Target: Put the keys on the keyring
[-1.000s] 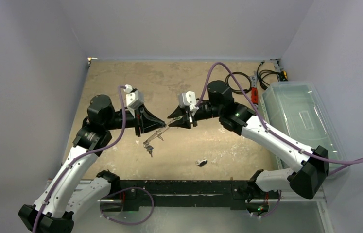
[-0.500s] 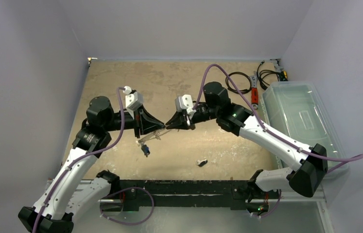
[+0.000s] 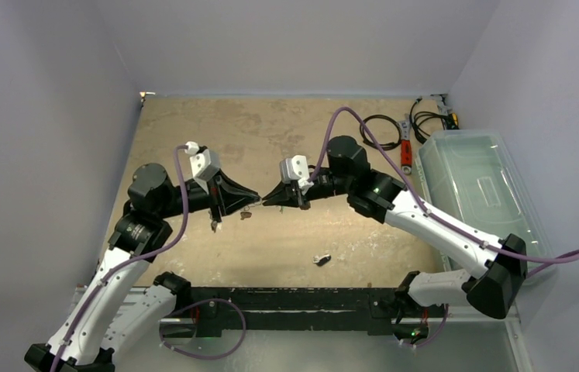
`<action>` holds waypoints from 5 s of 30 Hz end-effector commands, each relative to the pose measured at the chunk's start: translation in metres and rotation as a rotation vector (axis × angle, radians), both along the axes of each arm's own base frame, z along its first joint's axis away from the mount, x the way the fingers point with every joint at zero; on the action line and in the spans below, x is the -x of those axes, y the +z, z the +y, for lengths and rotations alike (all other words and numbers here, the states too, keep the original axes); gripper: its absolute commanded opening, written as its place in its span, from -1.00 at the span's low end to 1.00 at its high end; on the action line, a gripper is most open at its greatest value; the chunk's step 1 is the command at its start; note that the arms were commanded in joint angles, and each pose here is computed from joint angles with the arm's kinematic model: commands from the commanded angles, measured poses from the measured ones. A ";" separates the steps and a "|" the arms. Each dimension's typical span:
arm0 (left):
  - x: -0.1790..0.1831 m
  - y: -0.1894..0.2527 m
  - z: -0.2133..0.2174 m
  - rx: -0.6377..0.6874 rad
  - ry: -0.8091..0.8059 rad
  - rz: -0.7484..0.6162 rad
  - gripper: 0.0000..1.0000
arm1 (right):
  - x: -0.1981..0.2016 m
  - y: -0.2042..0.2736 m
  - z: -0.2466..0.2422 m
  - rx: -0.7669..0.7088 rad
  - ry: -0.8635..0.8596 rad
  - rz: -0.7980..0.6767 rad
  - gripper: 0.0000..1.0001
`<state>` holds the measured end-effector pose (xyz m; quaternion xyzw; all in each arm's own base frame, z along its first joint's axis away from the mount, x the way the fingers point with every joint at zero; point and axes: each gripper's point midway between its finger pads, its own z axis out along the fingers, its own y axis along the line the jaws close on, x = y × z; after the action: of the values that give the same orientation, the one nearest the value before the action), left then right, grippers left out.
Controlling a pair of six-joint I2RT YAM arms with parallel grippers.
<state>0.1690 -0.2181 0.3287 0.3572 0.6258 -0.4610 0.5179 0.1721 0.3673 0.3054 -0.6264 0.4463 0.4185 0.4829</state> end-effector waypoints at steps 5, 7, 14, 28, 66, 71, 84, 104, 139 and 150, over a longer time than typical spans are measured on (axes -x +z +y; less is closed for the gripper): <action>-0.007 0.033 0.010 0.079 0.096 -0.143 -1.00 | 0.010 0.020 -0.008 -0.055 -0.003 -0.026 -1.00; -0.007 0.034 0.009 0.086 0.087 -0.139 -1.00 | 0.011 0.022 -0.008 -0.065 0.001 -0.028 -1.00; -0.007 0.035 0.009 0.097 0.087 -0.137 -1.00 | 0.015 0.033 -0.012 -0.107 -0.004 -0.043 -0.92; -0.003 0.045 0.007 0.140 0.070 -0.155 -1.00 | 0.015 0.057 -0.018 -0.191 -0.052 -0.049 0.19; 0.016 0.052 0.009 0.166 0.007 -0.197 -1.00 | 0.000 0.067 0.004 -0.197 -0.145 0.084 -0.04; 0.016 0.051 0.009 0.165 0.007 -0.196 -1.00 | 0.003 0.069 0.005 -0.199 -0.122 0.087 -0.14; 0.015 0.051 0.009 0.165 0.013 -0.192 -1.00 | 0.024 0.084 0.002 -0.250 -0.025 0.071 -0.21; 0.014 0.049 0.009 0.163 0.010 -0.188 -1.00 | 0.014 0.077 0.017 -0.247 -0.029 0.094 -0.70; 0.000 0.011 0.016 -0.053 0.097 -0.563 0.18 | -0.028 0.056 -0.036 -0.003 -0.372 -0.276 -1.00; -0.017 -0.006 -0.009 -0.166 -0.012 -0.598 -0.06 | -0.016 0.034 -0.028 0.058 -0.363 -0.318 -1.00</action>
<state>0.1825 -0.2181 0.3118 0.4882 0.5084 -0.3023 0.6416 0.1848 0.3352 0.3359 -0.6071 0.4951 0.2321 0.5766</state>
